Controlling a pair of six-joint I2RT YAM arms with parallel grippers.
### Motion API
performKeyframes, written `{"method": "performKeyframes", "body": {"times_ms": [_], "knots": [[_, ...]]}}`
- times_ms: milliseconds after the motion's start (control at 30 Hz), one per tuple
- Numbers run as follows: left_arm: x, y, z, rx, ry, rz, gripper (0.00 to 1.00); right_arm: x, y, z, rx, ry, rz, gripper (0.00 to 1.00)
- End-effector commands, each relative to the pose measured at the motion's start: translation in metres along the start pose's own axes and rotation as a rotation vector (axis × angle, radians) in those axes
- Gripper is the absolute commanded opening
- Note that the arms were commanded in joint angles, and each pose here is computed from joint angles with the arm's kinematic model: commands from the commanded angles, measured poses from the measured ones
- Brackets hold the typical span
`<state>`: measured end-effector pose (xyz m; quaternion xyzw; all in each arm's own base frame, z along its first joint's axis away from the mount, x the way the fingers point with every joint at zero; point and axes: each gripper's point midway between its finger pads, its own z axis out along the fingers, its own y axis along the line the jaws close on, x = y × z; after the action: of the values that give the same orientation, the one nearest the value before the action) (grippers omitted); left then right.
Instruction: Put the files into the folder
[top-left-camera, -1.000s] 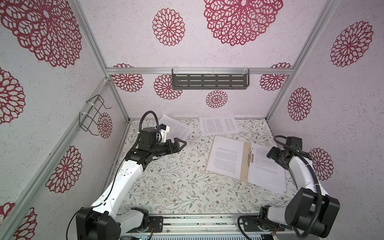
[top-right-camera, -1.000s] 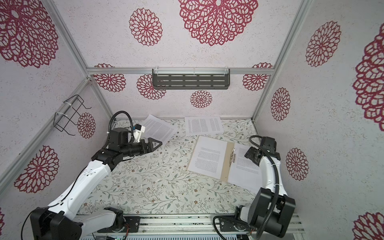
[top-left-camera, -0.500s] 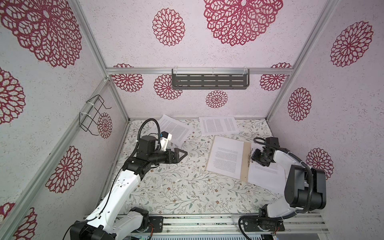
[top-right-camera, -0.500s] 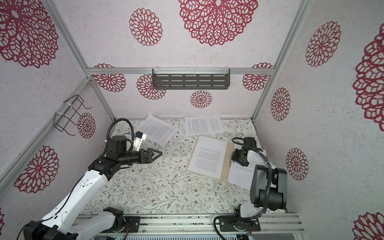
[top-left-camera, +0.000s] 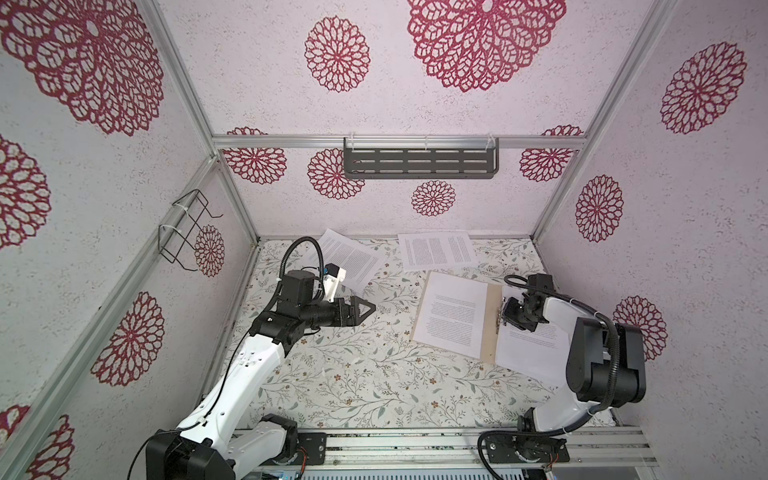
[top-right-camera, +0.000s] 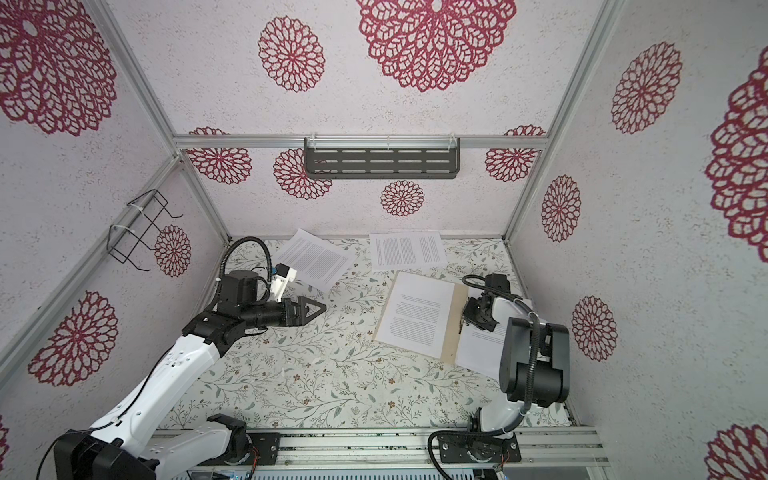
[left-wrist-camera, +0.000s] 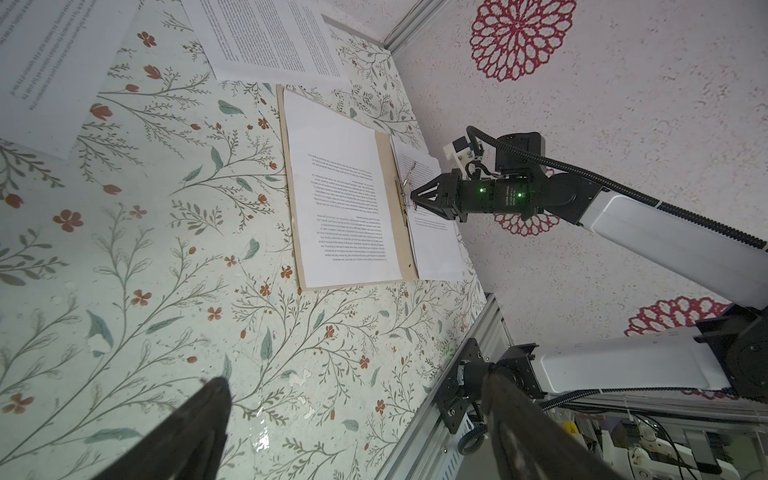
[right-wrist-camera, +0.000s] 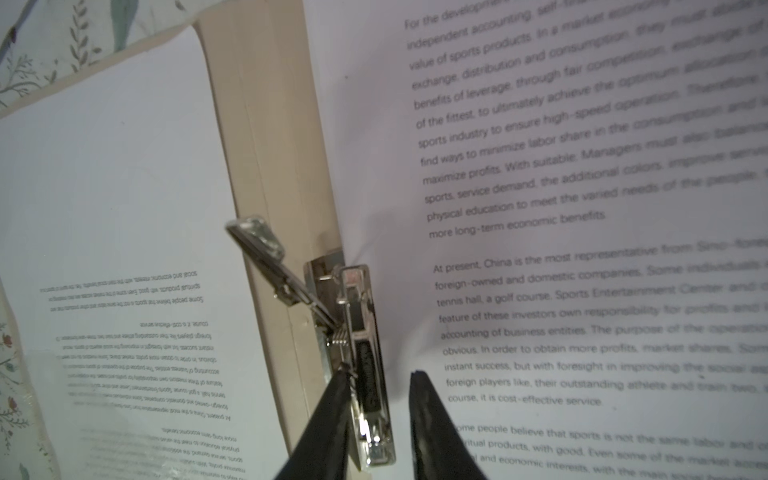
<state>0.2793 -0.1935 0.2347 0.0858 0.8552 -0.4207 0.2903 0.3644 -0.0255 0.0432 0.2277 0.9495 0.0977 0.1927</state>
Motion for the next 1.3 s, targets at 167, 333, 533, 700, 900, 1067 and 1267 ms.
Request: {"method": "performKeyframes", "body": {"times_ms": [167,333,533,700,900,1067,1267], "knots": [[-0.007,0.0,-0.002,0.001,-0.012,0.029,0.97,-0.007,0.011,-0.005,-0.042,-0.01,-0.023,0.14],[-0.008,0.001,-0.002,-0.001,-0.014,0.022,0.97,-0.001,0.021,-0.009,-0.09,0.004,-0.043,0.05],[-0.008,0.007,-0.001,-0.017,-0.012,0.009,0.97,0.016,0.05,-0.016,-0.155,0.034,-0.136,0.01],[-0.008,0.009,-0.001,-0.027,-0.014,0.006,0.97,0.028,0.065,-0.024,-0.181,0.039,-0.171,0.0],[-0.01,0.014,-0.001,-0.048,-0.02,0.0,0.97,0.049,0.088,-0.032,-0.23,0.05,-0.192,0.0],[-0.01,0.021,-0.001,-0.077,-0.023,-0.011,0.97,0.075,0.109,-0.034,-0.25,0.054,-0.198,0.0],[-0.01,0.027,0.001,-0.097,-0.019,-0.018,0.97,0.104,0.135,-0.04,-0.272,0.031,-0.202,0.0]]}}
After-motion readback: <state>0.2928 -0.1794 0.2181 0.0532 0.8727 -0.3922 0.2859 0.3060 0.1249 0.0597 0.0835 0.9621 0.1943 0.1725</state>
